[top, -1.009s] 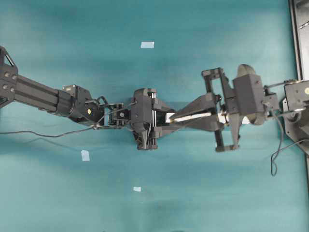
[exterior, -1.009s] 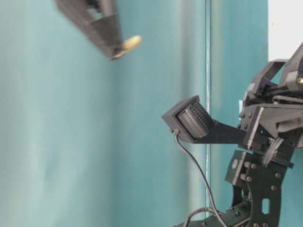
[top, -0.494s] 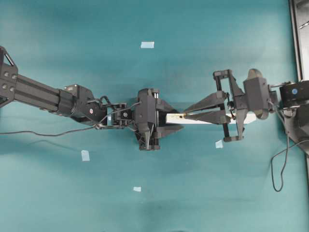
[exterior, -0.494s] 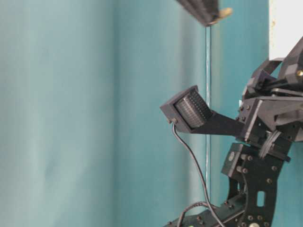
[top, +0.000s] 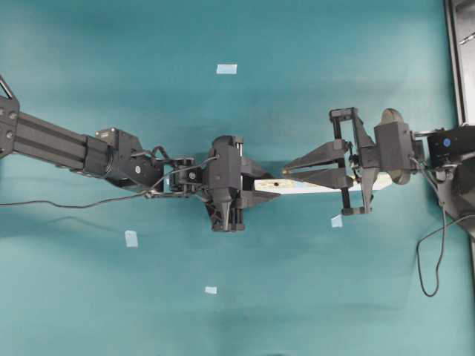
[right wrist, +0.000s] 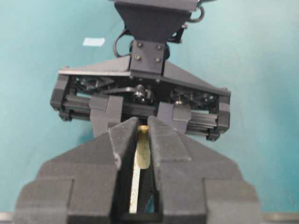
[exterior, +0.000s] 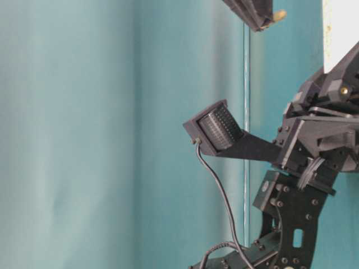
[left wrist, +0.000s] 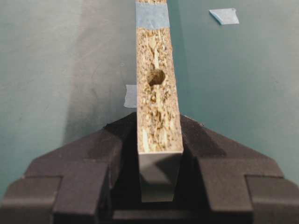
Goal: Move the wooden board into place and insert the rod into its hole.
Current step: 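Carry the dowel with the right gripper above the board's hole, then lower the dowel into the hole in the board's end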
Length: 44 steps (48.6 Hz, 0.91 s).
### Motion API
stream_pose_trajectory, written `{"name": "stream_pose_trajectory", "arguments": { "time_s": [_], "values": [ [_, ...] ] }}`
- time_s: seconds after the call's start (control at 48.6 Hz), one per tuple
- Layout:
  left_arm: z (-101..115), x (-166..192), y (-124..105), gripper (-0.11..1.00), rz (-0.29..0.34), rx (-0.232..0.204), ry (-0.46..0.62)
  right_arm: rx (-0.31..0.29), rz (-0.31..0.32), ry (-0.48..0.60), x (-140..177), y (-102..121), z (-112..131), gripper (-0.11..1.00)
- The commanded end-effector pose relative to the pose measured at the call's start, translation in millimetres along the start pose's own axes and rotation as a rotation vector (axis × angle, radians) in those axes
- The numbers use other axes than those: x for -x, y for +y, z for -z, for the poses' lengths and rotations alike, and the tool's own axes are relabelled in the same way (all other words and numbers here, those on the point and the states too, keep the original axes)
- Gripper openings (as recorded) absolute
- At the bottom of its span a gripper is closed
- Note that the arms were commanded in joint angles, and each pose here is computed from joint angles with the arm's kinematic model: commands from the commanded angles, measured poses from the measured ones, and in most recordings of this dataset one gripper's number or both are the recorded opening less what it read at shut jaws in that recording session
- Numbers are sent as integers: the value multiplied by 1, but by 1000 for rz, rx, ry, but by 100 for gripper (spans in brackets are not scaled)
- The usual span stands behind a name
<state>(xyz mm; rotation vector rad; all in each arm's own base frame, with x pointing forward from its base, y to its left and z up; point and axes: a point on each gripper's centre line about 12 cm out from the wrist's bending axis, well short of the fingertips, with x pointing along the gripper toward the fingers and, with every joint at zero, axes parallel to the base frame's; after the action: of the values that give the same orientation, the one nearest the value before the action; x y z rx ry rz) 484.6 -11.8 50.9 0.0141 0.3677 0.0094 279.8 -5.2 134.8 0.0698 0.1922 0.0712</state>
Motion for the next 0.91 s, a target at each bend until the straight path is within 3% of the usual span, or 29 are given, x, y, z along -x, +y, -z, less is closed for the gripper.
{"name": "stream_pose_trajectory", "arguments": {
  "time_s": [0.0,0.391,0.886],
  "values": [
    [-19,1,0,24,2,-7,-43,-2,2,-31,-4,-1,-6,9],
    [-16,1,0,24,3,-7,-23,2,-32,-5,-25,3,6,9],
    [-16,1,0,24,3,-7,-23,-3,-36,30,-28,4,15,9]
  ]
}}
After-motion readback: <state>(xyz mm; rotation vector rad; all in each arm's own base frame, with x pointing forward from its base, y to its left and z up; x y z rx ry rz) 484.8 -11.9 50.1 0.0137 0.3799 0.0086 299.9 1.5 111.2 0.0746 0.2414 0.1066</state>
